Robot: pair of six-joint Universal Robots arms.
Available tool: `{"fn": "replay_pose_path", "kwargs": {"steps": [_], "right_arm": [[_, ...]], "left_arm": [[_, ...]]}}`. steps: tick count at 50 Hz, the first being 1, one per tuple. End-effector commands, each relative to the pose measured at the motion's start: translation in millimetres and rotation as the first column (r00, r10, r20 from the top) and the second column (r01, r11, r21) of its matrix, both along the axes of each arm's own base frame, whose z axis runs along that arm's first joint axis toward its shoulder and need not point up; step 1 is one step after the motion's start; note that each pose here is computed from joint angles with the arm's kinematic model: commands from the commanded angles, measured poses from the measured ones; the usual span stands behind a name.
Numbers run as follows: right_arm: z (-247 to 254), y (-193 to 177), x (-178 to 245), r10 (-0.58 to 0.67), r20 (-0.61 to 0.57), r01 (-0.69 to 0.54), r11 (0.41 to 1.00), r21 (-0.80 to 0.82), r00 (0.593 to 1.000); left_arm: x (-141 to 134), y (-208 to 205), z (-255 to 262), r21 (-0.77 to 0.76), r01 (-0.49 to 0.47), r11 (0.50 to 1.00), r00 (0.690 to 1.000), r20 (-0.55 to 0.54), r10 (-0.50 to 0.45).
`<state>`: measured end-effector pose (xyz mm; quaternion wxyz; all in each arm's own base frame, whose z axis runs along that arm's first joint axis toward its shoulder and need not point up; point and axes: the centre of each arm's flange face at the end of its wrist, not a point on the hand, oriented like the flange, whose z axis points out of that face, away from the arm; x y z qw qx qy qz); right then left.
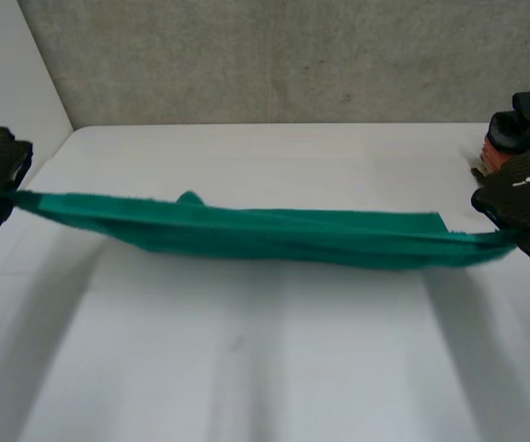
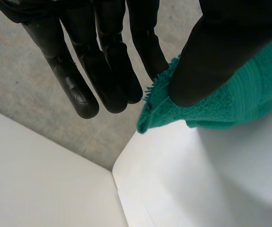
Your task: Fold the laundry.
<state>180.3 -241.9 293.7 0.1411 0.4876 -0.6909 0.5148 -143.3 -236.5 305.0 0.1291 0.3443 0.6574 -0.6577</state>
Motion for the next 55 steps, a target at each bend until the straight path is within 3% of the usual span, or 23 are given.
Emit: {"fn": "replay_pose_path", "kwargs": {"steps": [1, 5, 9, 13, 16, 20, 21, 22, 25, 26, 29, 32, 36, 41, 49, 55], "right_arm": [[-6, 0, 1, 0.017, -0.044, -0.015, 0.999, 0.046, 0.999], [-37, -30, 9, 0.016, -0.031, -0.012, 0.993, 0.122, 0.999], [-45, -57, 24, -0.012, 0.006, 0.011, 0.996, 0.09, 1.0], [-31, -91, 39, -0.053, 0.055, 0.056, 0.997, -0.062, 0.997], [-3, -124, 52, -0.061, 0.145, 0.099, 0.958, -0.271, 0.988], [52, -147, 64, 0.016, 0.316, 0.168, 0.821, -0.545, 0.949], [76, -151, 65, 0.076, 0.386, 0.209, 0.737, -0.643, 0.919], [86, -151, 65, 0.101, 0.407, 0.225, 0.701, -0.676, 0.908], [121, -147, 64, 0.208, 0.462, 0.287, 0.551, -0.784, 0.862], [125, -146, 63, 0.222, 0.464, 0.295, 0.526, -0.798, 0.858], [128, -146, 64, 0.25, 0.465, 0.305, 0.485, -0.819, 0.849], [120, -148, 65, 0.245, 0.462, 0.296, 0.504, -0.812, 0.852], [89, -157, 68, 0.203, 0.458, 0.269, 0.582, -0.767, 0.866], [31, -165, 72, 0.139, 0.435, 0.208, 0.726, -0.656, 0.89], [-75, -164, 77, 0.044, 0.363, 0.108, 0.916, -0.387, 0.931], [-119, -148, 72, -0.025, 0.271, 0.08, 0.977, -0.195, 0.962]], "left_arm": [[2, 9, -25, 0.108, -0.001, 0.994, 0.998, 0.062, -0.006], [-5, -13, -58, 0.216, 0.036, 0.976, 0.995, 0.079, -0.055], [-32, -49, -73, 0.185, 0.118, 0.976, 0.987, 0.09, -0.136], [-54, -102, -64, 0.019, 0.057, 0.998, 0.991, 0.122, -0.059], [-68, -147, -32, -0.175, -0.02, 0.984, 0.996, 0.076, 0.034], [-75, -182, 33, -0.425, -0.07, 0.903, 0.992, -0.128, 0.017], [-75, -185, 48, -0.473, -0.081, 0.878, 0.985, -0.175, -0.003], [-72, -188, 73, -0.552, -0.113, 0.826, 0.965, -0.26, -0.042], [-62, -189, 100, -0.63, -0.194, 0.752, 0.926, -0.372, -0.073], [-54, -190, 109, -0.657, -0.248, 0.712, 0.905, -0.419, -0.072], [-45, -191, 117, -0.673, -0.306, 0.673, 0.888, -0.457, -0.053], [-49, -193, 98, -0.63, -0.295, 0.719, 0.89, -0.454, -0.032], [-48, -195, 60, -0.535, -0.269, 0.801, 0.899, -0.437, 0.01], [-60, -187, -9, -0.379, -0.157, 0.912, 0.927, -0.374, 0.004], [-67, -156, -89, -0.153, -0.083, 0.985, 0.958, -0.285, 0.036], [-67, -118, -133, 0.029, -0.055, 0.998, 0.993, -0.1, 0.058]]}}
